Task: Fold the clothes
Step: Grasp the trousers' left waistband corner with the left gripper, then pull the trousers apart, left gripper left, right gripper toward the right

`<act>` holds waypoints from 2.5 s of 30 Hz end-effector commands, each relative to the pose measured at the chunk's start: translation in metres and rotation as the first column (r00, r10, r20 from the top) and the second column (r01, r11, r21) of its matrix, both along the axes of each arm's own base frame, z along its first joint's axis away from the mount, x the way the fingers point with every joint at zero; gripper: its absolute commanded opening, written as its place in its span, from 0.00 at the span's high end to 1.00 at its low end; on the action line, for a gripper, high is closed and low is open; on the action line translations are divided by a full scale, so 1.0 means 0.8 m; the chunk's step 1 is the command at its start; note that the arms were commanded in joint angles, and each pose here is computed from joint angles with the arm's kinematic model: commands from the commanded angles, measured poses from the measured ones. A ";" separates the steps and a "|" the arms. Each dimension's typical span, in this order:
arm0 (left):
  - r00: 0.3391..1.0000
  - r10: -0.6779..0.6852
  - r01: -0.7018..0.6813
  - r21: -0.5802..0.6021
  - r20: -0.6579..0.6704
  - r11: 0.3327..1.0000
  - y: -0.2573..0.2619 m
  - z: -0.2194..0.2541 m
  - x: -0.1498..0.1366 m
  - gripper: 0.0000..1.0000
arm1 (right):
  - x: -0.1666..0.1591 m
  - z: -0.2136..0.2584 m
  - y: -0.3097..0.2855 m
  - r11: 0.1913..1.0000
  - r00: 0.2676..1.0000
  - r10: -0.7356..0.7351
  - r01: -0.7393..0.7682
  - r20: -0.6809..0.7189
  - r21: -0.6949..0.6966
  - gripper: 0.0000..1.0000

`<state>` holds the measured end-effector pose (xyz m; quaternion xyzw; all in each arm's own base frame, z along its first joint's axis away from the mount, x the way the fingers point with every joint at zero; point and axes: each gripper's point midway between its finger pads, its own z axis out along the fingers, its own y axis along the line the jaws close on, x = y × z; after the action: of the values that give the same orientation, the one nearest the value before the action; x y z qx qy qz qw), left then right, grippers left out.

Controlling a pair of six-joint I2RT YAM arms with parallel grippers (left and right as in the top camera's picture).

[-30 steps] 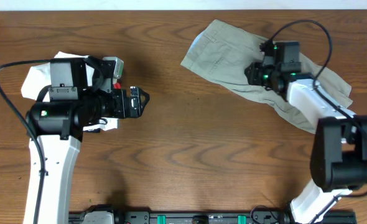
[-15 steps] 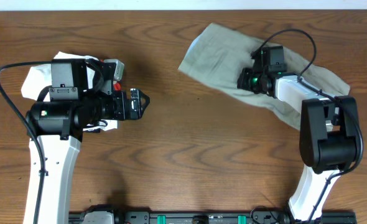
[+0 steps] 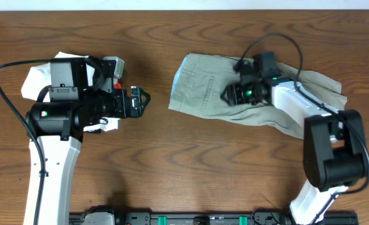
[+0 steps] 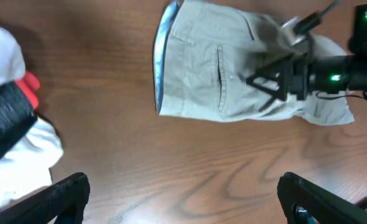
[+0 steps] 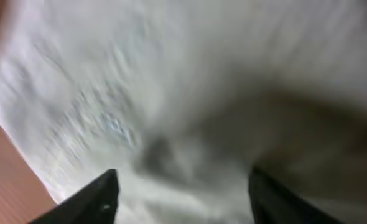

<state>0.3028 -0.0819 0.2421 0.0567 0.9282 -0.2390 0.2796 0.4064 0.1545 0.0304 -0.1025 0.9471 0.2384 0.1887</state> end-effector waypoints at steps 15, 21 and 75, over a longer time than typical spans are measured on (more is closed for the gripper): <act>0.980 -0.149 0.153 -0.023 0.131 0.988 -0.101 -0.103 0.167 0.05 | 0.015 0.054 -0.046 0.956 0.963 -0.263 0.268 -0.057 0.118 0.34; 0.960 -0.161 0.176 -0.045 0.227 0.983 -0.135 -0.142 0.218 0.14 | -0.003 0.042 -0.061 0.960 0.958 -0.260 0.270 -0.118 0.077 0.36; 0.934 -0.125 0.136 -0.009 0.335 0.991 -0.191 -0.240 0.274 0.29 | -0.071 0.012 -0.092 0.972 0.929 -0.232 0.214 -0.289 -0.091 0.42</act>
<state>0.5215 -0.2282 0.0563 0.1476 0.8572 -0.2610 0.4187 0.3497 0.0844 0.0387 0.0397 0.9766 0.2012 0.0646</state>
